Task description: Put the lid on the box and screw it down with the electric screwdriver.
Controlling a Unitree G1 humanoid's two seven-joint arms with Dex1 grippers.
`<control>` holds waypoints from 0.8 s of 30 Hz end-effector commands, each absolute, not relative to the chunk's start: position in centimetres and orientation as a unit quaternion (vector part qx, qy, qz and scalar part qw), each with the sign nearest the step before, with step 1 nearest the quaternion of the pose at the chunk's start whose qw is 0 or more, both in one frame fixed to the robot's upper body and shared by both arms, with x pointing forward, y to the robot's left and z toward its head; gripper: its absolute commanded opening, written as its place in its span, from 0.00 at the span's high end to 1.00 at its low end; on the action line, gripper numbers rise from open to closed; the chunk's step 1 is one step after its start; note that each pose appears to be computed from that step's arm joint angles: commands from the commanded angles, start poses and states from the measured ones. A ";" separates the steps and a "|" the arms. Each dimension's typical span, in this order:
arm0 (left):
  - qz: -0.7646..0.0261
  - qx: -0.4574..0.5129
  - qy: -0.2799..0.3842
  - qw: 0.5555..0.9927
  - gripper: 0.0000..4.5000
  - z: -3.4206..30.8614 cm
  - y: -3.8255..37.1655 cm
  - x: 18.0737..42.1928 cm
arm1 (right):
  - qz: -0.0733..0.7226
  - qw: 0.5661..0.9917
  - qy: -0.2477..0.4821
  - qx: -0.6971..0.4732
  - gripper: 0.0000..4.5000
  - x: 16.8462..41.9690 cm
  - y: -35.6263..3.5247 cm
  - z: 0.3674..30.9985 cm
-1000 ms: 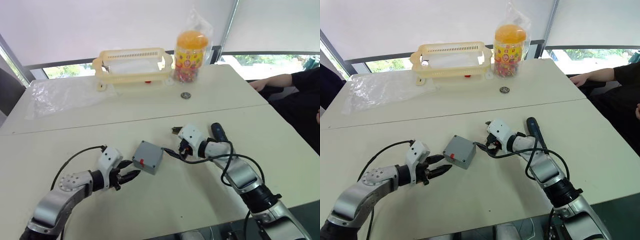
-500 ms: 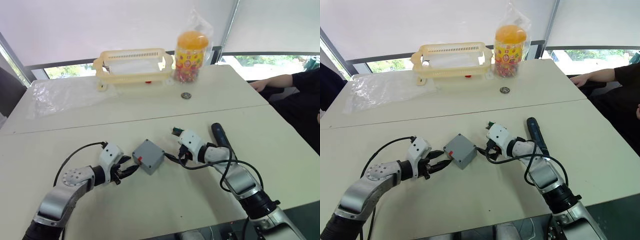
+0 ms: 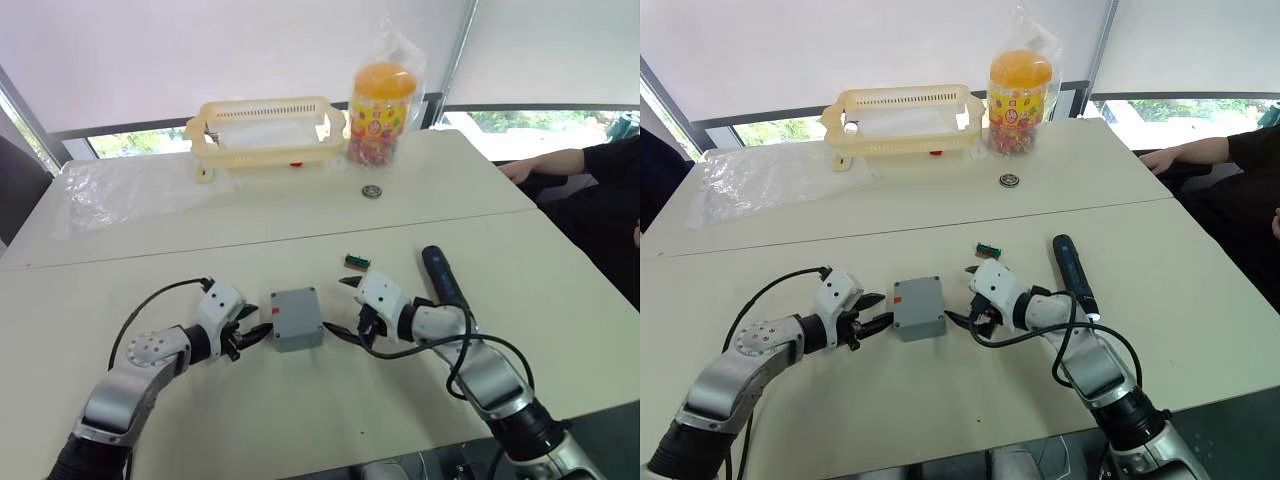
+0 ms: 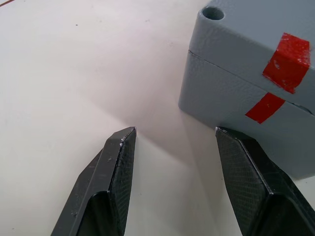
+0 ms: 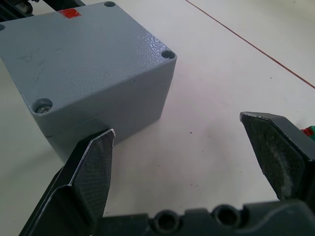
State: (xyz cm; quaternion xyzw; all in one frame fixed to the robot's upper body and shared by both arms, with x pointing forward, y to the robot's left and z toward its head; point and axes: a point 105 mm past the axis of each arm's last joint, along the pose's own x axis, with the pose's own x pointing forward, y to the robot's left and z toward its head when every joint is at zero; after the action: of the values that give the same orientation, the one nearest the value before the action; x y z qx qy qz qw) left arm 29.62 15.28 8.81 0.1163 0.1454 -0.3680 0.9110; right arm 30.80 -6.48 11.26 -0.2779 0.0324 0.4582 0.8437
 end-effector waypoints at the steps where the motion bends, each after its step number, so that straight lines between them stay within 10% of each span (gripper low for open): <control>1: -0.375 0.132 0.122 0.910 0.42 9.7 15.0 29.9 | 0.470 0.840 0.011 -0.270 0.00 30.1 -5.8 12.2; 24: -0.392 0.149 0.117 0.900 0.42 10.8 15.8 28.9 | 0.429 0.861 0.026 -0.273 0.00 30.8 -8.0 12.4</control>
State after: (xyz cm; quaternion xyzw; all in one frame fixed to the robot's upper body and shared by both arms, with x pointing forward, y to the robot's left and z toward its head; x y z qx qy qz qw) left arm 29.18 15.39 9.06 0.1370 0.1414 -0.3845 0.9019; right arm 30.65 -7.29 10.46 -0.2718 0.0547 0.4473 0.8503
